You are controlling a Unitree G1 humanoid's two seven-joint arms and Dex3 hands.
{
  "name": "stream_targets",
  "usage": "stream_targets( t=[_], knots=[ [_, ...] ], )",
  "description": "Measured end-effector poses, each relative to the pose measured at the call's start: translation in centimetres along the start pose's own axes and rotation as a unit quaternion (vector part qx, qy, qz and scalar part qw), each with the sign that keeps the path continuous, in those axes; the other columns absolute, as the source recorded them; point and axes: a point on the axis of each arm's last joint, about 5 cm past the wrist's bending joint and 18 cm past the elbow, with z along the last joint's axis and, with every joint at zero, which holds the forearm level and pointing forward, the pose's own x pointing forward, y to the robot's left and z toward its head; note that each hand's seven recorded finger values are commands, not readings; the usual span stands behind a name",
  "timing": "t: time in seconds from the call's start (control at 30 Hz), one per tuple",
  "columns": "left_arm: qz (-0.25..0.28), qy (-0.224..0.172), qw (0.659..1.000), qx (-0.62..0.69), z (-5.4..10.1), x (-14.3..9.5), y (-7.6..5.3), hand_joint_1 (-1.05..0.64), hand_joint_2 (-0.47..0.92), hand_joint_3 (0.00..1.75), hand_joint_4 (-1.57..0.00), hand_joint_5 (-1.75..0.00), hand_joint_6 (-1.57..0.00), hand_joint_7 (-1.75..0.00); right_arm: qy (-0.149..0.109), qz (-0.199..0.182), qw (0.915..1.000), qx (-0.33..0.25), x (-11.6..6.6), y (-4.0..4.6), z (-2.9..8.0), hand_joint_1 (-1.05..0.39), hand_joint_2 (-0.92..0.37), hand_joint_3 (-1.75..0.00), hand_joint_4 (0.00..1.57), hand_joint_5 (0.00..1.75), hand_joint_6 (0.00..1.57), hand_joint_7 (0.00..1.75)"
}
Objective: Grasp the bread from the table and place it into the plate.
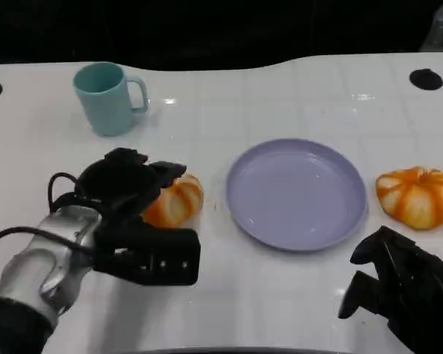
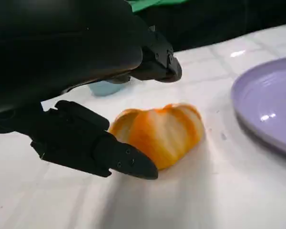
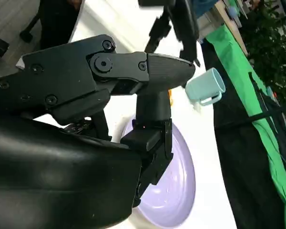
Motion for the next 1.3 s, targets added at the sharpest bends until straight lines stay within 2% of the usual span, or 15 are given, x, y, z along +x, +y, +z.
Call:
stream_targets(
  t=[0.17,0.43,0.6,0.63,0.77,0.83,0.87,0.9,0.93,0.97,1.0,1.03,1.07,1.2,1.3],
  knots=[
    [-0.021,0.019,0.999,0.019,0.4,1.4,-0.6,-0.43,0.83,0.00,-0.04,-0.30,-0.28,0.00,0.002,-0.001,1.0000,0.001,-0.1,-0.02,-0.1,-0.43,-0.92,-0.44,0.67,1.75,0.52,1.60],
    [-0.048,0.042,0.998,-0.001,1.4,3.2,-0.6,-0.41,0.82,0.00,-0.06,-0.25,-0.27,0.00,0.002,0.000,1.0000,0.001,-0.2,-0.04,-0.1,-0.44,-0.92,-0.44,0.68,1.75,0.53,1.59],
    [-0.042,0.047,0.998,-0.008,1.9,3.6,-0.8,-0.41,0.84,0.01,-0.07,-0.24,-0.28,-0.01,0.002,0.000,1.0000,0.001,-0.2,-0.05,-0.1,-0.44,-0.92,-0.44,0.67,1.75,0.53,1.58],
    [-0.045,0.048,0.998,-0.008,1.9,3.7,-0.8,-0.39,0.85,0.01,-0.09,-0.24,-0.30,-0.01,0.002,0.000,1.0000,0.001,-0.2,-0.05,-0.2,-0.44,-0.92,-0.45,0.67,1.75,0.53,1.58],
    [-0.050,0.051,0.997,-0.021,2.1,3.9,-1.0,-0.31,0.92,0.08,-0.34,-0.21,-0.46,-0.03,0.003,-0.001,1.0000,0.001,-0.3,-0.08,-0.2,-0.44,-0.92,-0.44,0.67,1.75,0.53,1.58],
    [-0.050,0.051,0.997,-0.028,2.0,3.9,-0.9,-0.31,0.92,0.09,-0.37,-0.20,-0.47,-0.03,0.003,-0.001,1.0000,0.001,-0.3,-0.10,-0.2,-0.44,-0.92,-0.43,0.67,1.75,0.54,1.58],
    [-0.050,0.050,0.997,-0.028,2.0,4.0,-0.8,-0.29,0.92,0.07,-0.64,-0.92,-0.85,-0.11,0.003,-0.002,1.0000,0.001,-0.3,-0.11,-0.2,-0.43,-0.92,-0.43,0.66,1.75,0.53,1.57],
    [-0.049,0.049,0.997,-0.028,2.0,4.0,-0.7,-0.28,0.92,0.06,-0.71,-1.22,-1.00,-0.12,0.003,-0.002,1.0000,0.001,-0.3,-0.11,-0.2,-0.43,-0.92,-0.43,0.66,1.75,0.53,1.57],
    [-0.043,0.050,0.997,-0.030,2.0,4.0,-0.7,-0.27,0.92,0.06,-0.74,-1.37,-1.07,-0.13,0.003,-0.002,1.0000,0.001,-0.3,-0.11,-0.2,-0.43,-0.92,-0.43,0.66,1.75,0.53,1.57],
    [-0.036,0.048,0.998,-0.033,2.0,4.1,-0.5,-0.25,0.91,0.13,-0.77,-1.55,-1.02,-0.55,0.002,-0.002,1.0000,0.001,-0.3,-0.10,-0.2,-0.43,-0.92,-0.43,0.66,1.75,0.53,1.57],
    [-0.029,0.046,0.998,-0.037,2.0,4.1,-0.4,-0.23,0.91,0.17,-0.79,-1.67,-0.84,-1.09,0.002,-0.002,1.0000,0.001,-0.3,-0.10,-0.2,-0.43,-0.92,-0.43,0.66,1.75,0.53,1.57],
    [-0.021,0.043,0.998,-0.038,2.0,4.1,-0.4,-0.22,0.92,0.20,-0.78,-1.71,-0.72,-1.37,0.001,-0.002,1.0000,0.002,-0.4,-0.09,-0.1,-0.43,-0.92,-0.42,0.66,1.75,0.54,1.57],
    [-0.014,0.040,0.998,-0.039,2.0,4.1,-0.4,-0.21,0.92,0.22,-0.76,-1.73,-0.68,-1.43,0.001,-0.002,1.0000,0.002,-0.4,-0.10,-0.1,-0.44,-0.92,-0.42,0.66,1.75,0.54,1.57],
    [0.009,0.033,0.999,-0.038,1.9,4.0,-0.6,-0.21,0.92,0.31,-0.71,-1.71,-0.75,-1.03,0.001,-0.003,1.0000,0.002,-0.4,-0.12,-0.1,-0.43,-0.92,-0.43,0.67,1.75,0.54,1.57],
    [0.010,0.033,0.998,-0.043,1.9,4.0,-0.6,-0.19,0.92,0.29,-0.70,-1.73,-0.80,-0.83,0.001,-0.004,1.0000,0.001,-0.4,-0.11,-0.1,-0.43,-0.92,-0.44,0.66,1.75,0.54,1.57]
  ],
)
